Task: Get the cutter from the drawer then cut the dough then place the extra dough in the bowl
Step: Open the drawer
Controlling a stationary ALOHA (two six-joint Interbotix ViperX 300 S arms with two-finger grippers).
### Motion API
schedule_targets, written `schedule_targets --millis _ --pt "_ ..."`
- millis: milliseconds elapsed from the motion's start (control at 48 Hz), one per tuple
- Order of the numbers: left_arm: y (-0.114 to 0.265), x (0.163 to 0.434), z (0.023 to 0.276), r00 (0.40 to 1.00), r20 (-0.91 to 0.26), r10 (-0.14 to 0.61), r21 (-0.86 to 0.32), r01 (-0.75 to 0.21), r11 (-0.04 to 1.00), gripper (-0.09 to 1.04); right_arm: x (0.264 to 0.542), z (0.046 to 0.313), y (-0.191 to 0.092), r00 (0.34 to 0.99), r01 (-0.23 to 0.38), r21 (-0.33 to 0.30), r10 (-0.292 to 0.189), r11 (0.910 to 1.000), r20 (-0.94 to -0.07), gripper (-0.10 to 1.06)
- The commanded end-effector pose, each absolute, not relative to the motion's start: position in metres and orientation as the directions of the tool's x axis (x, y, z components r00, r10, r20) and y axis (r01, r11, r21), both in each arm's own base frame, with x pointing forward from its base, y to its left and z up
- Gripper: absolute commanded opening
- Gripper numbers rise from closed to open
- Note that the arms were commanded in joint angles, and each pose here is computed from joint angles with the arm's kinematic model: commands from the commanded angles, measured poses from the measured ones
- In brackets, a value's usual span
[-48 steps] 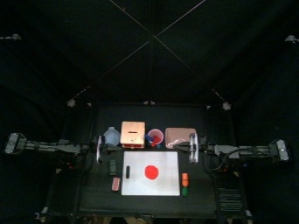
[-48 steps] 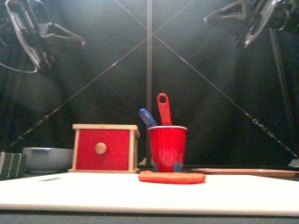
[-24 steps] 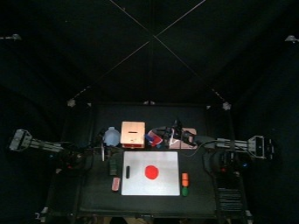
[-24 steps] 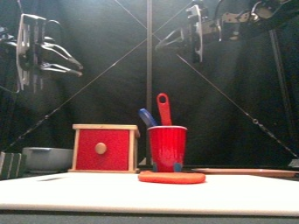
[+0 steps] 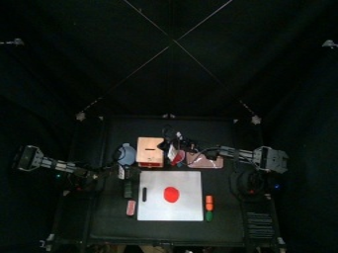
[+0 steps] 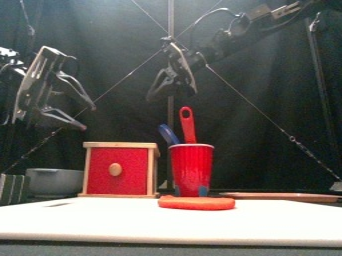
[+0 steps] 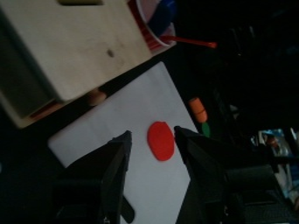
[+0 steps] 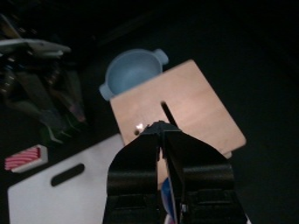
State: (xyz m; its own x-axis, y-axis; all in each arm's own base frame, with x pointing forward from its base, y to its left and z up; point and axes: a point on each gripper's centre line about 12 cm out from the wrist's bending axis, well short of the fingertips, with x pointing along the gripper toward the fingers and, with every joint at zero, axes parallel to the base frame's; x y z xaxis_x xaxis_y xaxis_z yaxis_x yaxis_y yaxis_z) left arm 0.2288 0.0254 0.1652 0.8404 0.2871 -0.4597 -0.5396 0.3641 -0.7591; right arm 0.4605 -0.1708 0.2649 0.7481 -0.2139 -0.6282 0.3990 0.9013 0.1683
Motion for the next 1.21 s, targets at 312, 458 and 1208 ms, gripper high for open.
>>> schedule_targets --millis 312,458,1208 --pt "0.043 0.265 0.152 0.759 -0.539 0.364 -0.730 -0.637 0.248 0.82 0.498 0.255 -0.195 0.623 0.385 0.068 -0.205 0.9205 -0.755 0.04" --pt "0.044 0.279 0.142 0.730 -0.577 0.366 -0.711 -0.670 0.216 0.82 0.502 0.247 -0.197 0.606 0.386 0.060 -0.204 0.9204 -0.769 0.04" --pt "0.055 0.298 0.128 0.676 -0.622 0.394 -0.689 -0.712 0.134 0.82 0.503 0.230 -0.195 0.557 0.374 0.050 -0.182 0.9260 -0.810 0.04"
